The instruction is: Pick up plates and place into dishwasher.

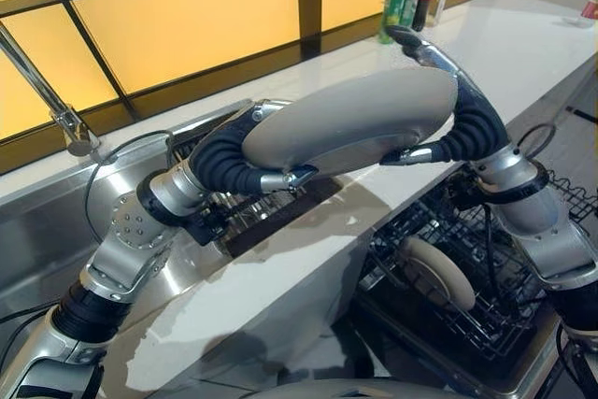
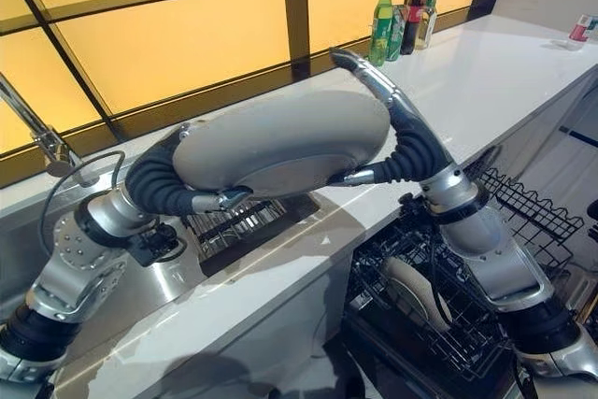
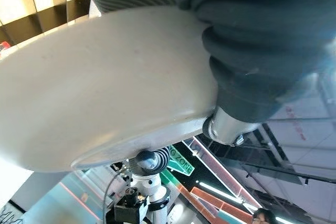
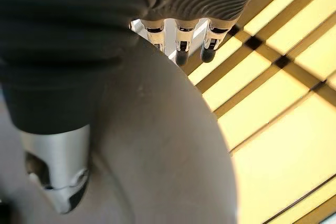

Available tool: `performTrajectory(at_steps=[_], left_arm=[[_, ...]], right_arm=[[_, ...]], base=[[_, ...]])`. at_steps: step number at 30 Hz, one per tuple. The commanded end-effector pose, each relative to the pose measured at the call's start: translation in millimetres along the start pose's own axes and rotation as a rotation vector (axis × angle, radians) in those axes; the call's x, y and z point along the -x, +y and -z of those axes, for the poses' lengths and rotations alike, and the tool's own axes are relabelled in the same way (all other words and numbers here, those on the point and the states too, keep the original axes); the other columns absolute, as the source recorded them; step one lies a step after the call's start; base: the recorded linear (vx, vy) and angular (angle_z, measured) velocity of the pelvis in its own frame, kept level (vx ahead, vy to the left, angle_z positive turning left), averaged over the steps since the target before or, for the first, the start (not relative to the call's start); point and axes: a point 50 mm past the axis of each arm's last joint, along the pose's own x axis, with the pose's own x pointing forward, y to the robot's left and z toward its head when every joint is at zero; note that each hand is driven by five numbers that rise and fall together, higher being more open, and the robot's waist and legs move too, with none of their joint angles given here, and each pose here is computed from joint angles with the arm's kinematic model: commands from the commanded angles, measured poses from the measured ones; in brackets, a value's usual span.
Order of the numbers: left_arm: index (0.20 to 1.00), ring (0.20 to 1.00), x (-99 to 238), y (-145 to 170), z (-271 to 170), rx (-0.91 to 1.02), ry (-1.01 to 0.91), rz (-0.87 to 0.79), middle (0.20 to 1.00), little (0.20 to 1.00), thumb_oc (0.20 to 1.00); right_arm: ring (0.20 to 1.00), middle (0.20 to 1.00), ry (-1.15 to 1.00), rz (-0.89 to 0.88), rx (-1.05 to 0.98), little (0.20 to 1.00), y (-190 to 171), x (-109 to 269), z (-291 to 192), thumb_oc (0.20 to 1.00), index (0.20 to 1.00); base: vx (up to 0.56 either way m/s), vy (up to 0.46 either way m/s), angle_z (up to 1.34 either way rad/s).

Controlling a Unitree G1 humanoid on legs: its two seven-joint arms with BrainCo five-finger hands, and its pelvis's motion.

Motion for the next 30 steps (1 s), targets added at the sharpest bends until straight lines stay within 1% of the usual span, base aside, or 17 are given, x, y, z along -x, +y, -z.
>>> performTrajectory(at_steps=[1,7,10,11,13,18,22,30], left_arm=[[0.2,0.2,-15.1,6.8,-11.7,0.02,-0.069,0.059,0.2,0.2,0.2],[0.2,0.2,-18.6,4.6,-7.5,0.054,-0.048,0.07,0.2,0.2,0.2],[0.2,0.2,-16.2,6.5,-6.1,0.057,-0.034,0.064,0.2,0.2,0.2],[0.2,0.2,-15.0,7.6,-5.9,0.06,-0.032,0.062,0.2,0.2,0.2],[0.2,0.2,-13.9,8.5,-5.6,0.065,-0.031,0.061,0.2,0.2,0.2],[0.2,0.2,-13.9,4.7,-3.5,0.067,-0.036,0.056,0.2,0.2,0.2],[0.2,0.2,-13.7,3.4,0.1,0.077,-0.03,0.051,0.2,0.2,0.2],[0.2,0.2,-17.6,3.8,10.7,0.071,0.024,0.005,0.2,0.2,0.2]], right_arm=[[1.0,1.0,-0.136,-0.203,0.056,1.0,6.8,-12.5,-27.2,1.0,1.0],[1.0,1.0,-0.154,-0.319,0.006,1.0,18.4,-22.7,-29.4,1.0,1.0],[1.0,1.0,-0.159,-0.358,-0.015,1.0,19.6,-21.8,-30.2,1.0,1.0],[0.915,0.915,-0.169,-0.334,-0.022,0.915,17.4,-21.7,-31.5,0.915,0.915],[0.2,0.2,-0.191,-0.279,-0.057,0.2,12.2,-22.7,-33.1,0.2,0.2],[0.2,0.2,-0.221,-0.187,-0.148,0.2,13.0,-23.1,-32.8,0.2,0.2],[0.2,0.2,-0.242,-0.148,-0.221,0.2,16.8,-20.5,-32.8,0.2,0.2],[0.2,0.2,-0.26,-0.132,-0.237,0.2,23.6,-21.7,-33.0,0.2,0.2]], base=[[0.0,0.0,0.0],[0.0,0.0,-0.01],[0.0,0.0,0.0],[0.0,0.0,0.0],[0.0,0.0,0.0],[0.0,0.0,0.0],[0.0,0.0,0.0],[-0.01,-0.008,-0.07]])
